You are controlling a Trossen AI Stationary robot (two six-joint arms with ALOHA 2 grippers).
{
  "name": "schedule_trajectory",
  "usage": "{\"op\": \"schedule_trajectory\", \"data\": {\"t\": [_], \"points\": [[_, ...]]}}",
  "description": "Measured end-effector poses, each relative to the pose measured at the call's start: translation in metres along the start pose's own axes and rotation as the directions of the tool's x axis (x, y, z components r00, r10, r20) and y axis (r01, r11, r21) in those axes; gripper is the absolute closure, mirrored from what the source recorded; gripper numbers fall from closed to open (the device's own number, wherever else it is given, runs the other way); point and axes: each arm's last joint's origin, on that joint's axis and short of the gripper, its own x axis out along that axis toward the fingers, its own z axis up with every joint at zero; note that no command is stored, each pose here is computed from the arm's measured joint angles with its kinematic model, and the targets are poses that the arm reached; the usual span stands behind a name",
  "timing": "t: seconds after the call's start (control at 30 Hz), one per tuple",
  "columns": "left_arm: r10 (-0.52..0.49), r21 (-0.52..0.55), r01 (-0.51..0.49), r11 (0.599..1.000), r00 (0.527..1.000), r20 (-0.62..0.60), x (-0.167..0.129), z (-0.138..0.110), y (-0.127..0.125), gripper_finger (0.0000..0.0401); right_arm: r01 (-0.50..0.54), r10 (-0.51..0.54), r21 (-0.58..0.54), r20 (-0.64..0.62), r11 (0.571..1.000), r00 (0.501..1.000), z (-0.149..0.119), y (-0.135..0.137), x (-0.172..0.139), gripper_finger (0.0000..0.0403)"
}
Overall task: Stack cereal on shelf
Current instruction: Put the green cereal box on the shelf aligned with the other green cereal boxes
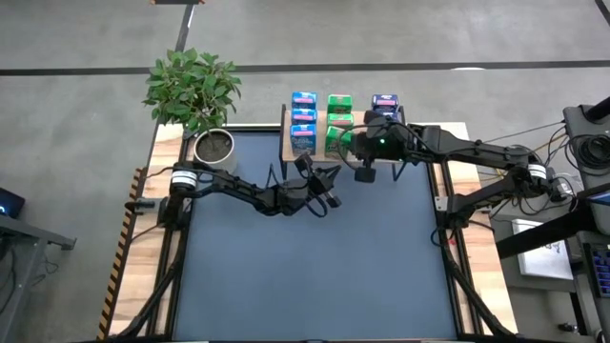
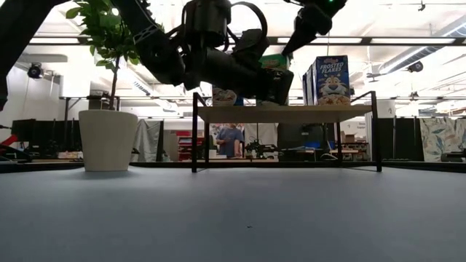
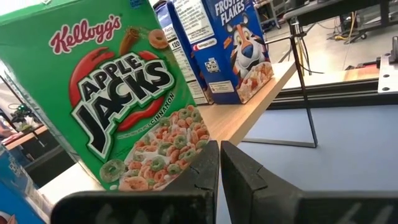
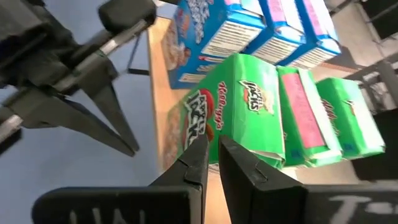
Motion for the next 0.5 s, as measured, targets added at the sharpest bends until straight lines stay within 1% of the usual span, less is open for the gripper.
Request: {"op": "schedule_trajectory", "data": {"t": [0.2, 0.5], "points": [[-0.004, 0.000, 0.004, 1.000, 1.000, 0.001, -0.0012, 0.0005, -0.0014, 0.0401, 0.053, -0.055, -0.039, -0.034, 0.998, 0.998, -0.0018, -0.0013, -0.0004, 0.0375], [-0.007, 0.000, 0.007, 1.000, 1.000, 0.002, -0.0018, 0.0007, -0.0022, 0.0401, 0.041, -0.043, -0.057, -0.040, 0.998, 0.998, -0.0018, -0.0014, -0.0017, 0.0374]]}}
